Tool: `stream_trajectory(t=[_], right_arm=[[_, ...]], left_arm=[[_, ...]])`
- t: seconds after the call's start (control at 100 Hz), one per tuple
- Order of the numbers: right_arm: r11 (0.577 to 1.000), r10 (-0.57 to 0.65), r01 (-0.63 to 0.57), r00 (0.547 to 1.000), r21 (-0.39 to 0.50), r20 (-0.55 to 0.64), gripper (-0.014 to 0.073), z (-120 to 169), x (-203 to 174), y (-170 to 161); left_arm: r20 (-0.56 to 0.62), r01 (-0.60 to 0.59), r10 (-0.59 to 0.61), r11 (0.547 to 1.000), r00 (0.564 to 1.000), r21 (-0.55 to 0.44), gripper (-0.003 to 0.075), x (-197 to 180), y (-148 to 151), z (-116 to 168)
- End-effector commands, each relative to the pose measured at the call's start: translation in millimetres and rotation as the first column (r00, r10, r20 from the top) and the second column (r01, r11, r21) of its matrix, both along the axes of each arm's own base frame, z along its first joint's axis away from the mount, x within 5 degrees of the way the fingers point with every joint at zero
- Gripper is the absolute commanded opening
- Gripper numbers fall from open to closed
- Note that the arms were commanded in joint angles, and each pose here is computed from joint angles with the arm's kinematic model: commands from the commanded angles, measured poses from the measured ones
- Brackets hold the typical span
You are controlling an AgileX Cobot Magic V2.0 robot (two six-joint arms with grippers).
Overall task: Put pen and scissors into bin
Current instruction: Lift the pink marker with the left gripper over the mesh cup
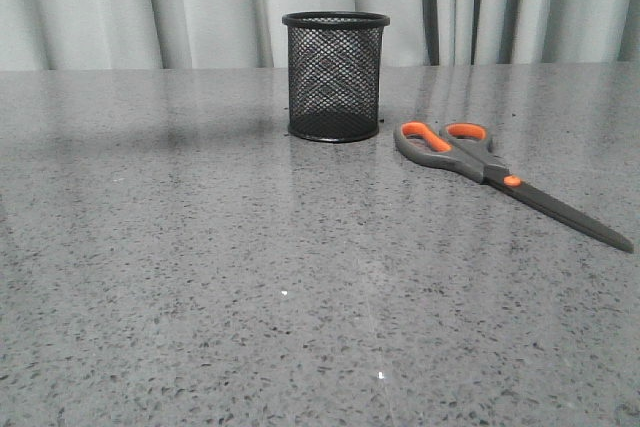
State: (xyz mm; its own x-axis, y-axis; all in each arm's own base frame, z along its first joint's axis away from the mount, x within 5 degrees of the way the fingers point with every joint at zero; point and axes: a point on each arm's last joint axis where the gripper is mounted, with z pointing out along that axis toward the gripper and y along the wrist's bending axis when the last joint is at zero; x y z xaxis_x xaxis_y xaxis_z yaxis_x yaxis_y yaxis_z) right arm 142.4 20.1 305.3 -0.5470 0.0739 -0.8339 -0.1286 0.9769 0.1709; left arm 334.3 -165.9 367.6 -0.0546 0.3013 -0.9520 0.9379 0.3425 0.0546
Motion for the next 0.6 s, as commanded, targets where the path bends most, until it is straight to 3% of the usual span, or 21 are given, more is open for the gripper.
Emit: stream_trajectory(t=[0.0,0.15,0.3,0.59], right_arm=[[1.000,-0.018,0.019,0.996,-0.003,0.088,0.0463,15.3,4.5,-1.9],[1.000,-0.018,0.019,0.996,-0.003,0.088,0.0463,15.3,4.5,-1.9],[1.000,-0.018,0.018,0.996,-0.003,0.086,0.0463,15.1,4.5,-1.8],[1.000,-0.017,0.017,0.996,-0.003,0.084,0.0463,15.0,4.4,-1.8]], left_arm=[[0.071,-0.014,0.031,0.974,0.997,-0.225,-0.0019,-6.9,-13.9,36.3],[0.071,-0.097,0.119,0.960,0.990,-0.262,-0.0019,5.8,-44.5,20.0],[0.015,-0.103,0.112,0.953,0.994,-0.286,-0.0019,20.2,-68.4,-10.2],[-0.015,-0.140,0.141,0.956,0.990,-0.258,-0.0019,37.7,-78.2,-42.0]])
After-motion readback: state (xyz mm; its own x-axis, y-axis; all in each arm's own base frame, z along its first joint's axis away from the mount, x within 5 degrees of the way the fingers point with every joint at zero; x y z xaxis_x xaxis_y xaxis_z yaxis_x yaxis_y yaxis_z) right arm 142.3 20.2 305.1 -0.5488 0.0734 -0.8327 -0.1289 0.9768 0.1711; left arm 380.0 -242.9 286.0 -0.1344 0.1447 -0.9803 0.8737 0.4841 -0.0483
